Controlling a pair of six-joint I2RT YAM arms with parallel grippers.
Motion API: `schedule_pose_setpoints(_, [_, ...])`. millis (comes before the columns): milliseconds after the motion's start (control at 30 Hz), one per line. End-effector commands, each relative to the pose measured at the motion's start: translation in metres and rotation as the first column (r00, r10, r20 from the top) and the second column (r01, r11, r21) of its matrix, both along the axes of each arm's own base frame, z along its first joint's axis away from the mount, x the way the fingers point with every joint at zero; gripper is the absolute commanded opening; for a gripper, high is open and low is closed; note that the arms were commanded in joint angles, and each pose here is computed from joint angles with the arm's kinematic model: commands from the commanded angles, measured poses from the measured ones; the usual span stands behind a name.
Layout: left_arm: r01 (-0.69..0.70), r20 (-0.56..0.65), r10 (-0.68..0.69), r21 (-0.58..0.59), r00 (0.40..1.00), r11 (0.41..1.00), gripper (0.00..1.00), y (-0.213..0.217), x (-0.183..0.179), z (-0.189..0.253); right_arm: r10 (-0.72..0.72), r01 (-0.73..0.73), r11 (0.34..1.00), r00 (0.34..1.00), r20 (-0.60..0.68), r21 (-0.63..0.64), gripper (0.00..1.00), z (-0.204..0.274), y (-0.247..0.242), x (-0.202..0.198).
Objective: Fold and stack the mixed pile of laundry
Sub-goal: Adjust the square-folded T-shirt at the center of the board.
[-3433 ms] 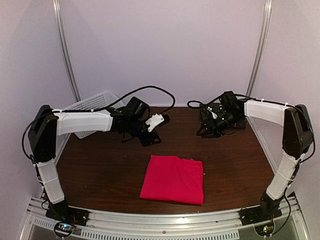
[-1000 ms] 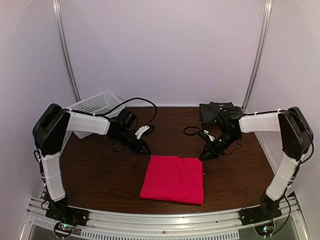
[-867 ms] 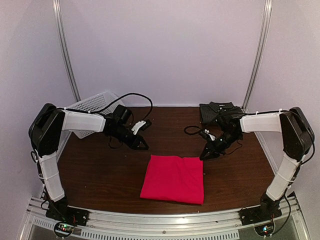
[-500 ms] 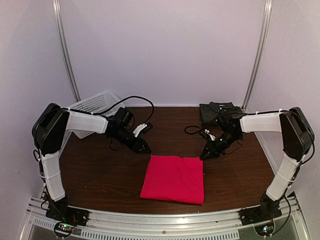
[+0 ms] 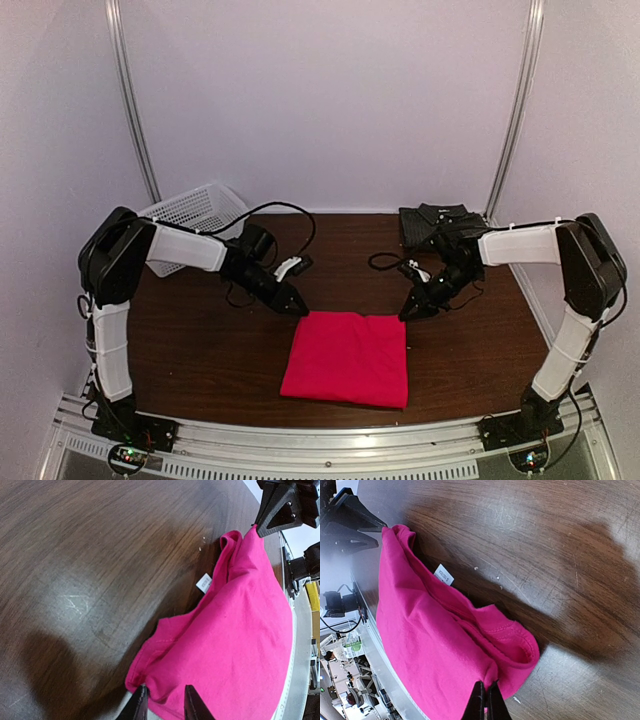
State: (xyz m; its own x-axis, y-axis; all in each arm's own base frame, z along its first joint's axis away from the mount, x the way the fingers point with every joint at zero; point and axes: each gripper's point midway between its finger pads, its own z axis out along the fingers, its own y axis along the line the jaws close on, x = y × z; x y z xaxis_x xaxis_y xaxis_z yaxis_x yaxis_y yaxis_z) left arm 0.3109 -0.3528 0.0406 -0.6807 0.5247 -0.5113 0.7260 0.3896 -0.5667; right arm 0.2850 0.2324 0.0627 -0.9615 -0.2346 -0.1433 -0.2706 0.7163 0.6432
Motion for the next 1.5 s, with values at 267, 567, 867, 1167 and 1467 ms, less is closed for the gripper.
schedule_pose_setpoints(267, [0.017,0.021,-0.016,-0.037,1.000,0.999,0.00,-0.012,0.008,0.009,0.000,0.000,1.000,1.000,0.000,0.002,0.00,-0.005,-0.001,0.002])
schedule_pose_setpoints(567, [-0.045,0.076,0.048,-0.036,0.996,0.998,0.00,0.006,0.016,0.042,-0.003,0.003,1.000,1.000,0.012,-0.010,0.00,0.000,-0.004,0.002])
schedule_pose_setpoints(867, [-0.104,0.096,0.103,0.010,0.990,0.994,0.00,0.020,0.025,0.046,-0.027,0.028,0.999,0.999,0.041,-0.021,0.00,0.008,-0.006,0.011])
schedule_pose_setpoints(1167, [-0.202,0.123,0.188,0.114,0.974,0.973,0.00,0.024,0.055,0.008,-0.101,0.105,0.991,0.993,0.055,-0.079,0.00,-0.010,-0.015,0.039])
schedule_pose_setpoints(1467, [-0.297,0.159,0.266,0.226,0.951,0.928,0.00,0.039,0.075,-0.030,-0.133,0.139,0.976,0.990,0.049,-0.169,0.00,-0.052,-0.016,0.075])
